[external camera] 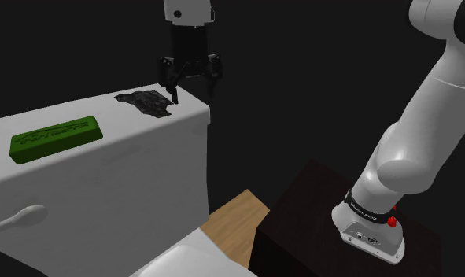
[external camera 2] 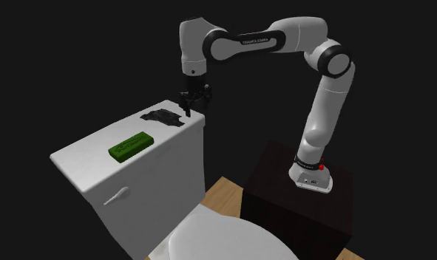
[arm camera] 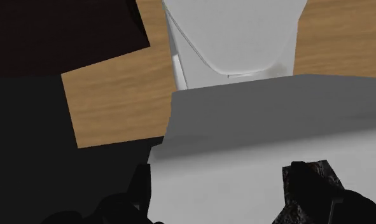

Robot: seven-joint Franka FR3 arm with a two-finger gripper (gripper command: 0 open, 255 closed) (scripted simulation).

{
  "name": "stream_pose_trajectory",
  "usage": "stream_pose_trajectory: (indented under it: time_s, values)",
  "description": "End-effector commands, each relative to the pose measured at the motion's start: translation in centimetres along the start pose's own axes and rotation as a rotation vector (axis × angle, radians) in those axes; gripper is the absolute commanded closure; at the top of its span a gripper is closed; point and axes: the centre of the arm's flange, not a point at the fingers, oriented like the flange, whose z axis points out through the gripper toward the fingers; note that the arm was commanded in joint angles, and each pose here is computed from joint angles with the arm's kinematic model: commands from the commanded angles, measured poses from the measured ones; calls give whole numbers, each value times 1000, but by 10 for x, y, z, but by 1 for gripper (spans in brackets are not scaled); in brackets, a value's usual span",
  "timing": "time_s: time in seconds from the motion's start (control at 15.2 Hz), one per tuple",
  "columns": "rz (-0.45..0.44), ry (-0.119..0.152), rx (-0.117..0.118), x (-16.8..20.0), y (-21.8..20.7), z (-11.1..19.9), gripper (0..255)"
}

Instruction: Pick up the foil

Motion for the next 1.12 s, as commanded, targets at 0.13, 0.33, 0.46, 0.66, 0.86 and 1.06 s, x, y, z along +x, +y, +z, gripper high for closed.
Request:
stream_pose_trajectory:
  time_s: [0.13,0.33,0.46,0.66,0.86,1.06]
  values:
    - [47,29,2,15,-46,-6,0]
    - [80,50,3,30,-80,-11,0]
    - [90,56,3,35,-90,-7,0]
    - [90,56,3,36,-90,8,0]
    - [90,56,3,37,-89,24,0]
    - [90,56,3,37,-88,28,255]
